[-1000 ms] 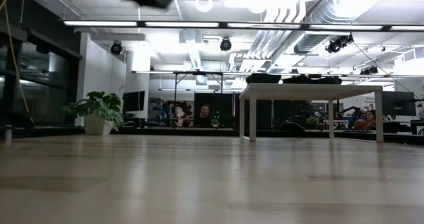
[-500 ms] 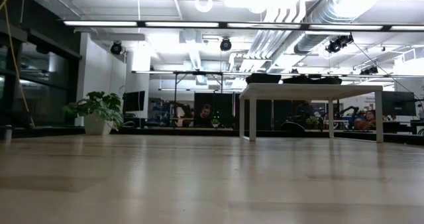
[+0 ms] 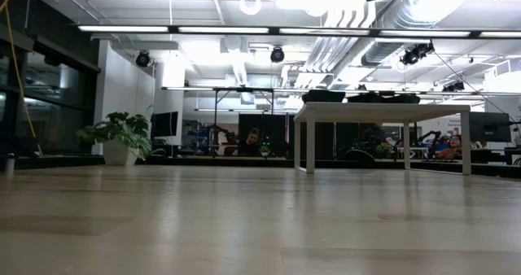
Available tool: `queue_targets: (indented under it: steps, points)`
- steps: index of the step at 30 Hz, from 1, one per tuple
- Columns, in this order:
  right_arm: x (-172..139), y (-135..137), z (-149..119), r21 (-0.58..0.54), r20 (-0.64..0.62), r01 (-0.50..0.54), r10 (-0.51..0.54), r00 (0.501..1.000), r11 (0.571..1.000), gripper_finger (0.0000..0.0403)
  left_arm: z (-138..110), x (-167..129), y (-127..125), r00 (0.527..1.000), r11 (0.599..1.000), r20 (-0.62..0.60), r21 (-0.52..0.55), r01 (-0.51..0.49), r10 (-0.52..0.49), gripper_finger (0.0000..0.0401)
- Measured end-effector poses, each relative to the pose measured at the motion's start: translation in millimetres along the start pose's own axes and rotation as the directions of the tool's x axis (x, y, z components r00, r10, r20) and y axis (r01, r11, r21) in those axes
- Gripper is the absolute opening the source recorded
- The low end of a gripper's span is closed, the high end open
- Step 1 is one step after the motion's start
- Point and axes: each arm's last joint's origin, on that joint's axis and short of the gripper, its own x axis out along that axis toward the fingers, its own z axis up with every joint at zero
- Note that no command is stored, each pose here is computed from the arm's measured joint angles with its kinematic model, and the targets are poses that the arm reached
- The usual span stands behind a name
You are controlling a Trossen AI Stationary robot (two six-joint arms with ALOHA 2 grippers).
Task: Pick & Place Mini shaped plates
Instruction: Stack the square plate on top of the square plate on the shelf
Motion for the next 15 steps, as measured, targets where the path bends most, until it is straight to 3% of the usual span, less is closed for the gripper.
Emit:
queue_targets:
  steps: [15]
  points:
    - [2.5, -4.1, 1.0, -0.001, 0.001, 0.016, -0.016, 1.0, 1.0, 0.0107, 2.3, 1.6, 0.6, 1.0, 1.0, 0.01, 0.001, -0.011, 0.011, 0.0001]
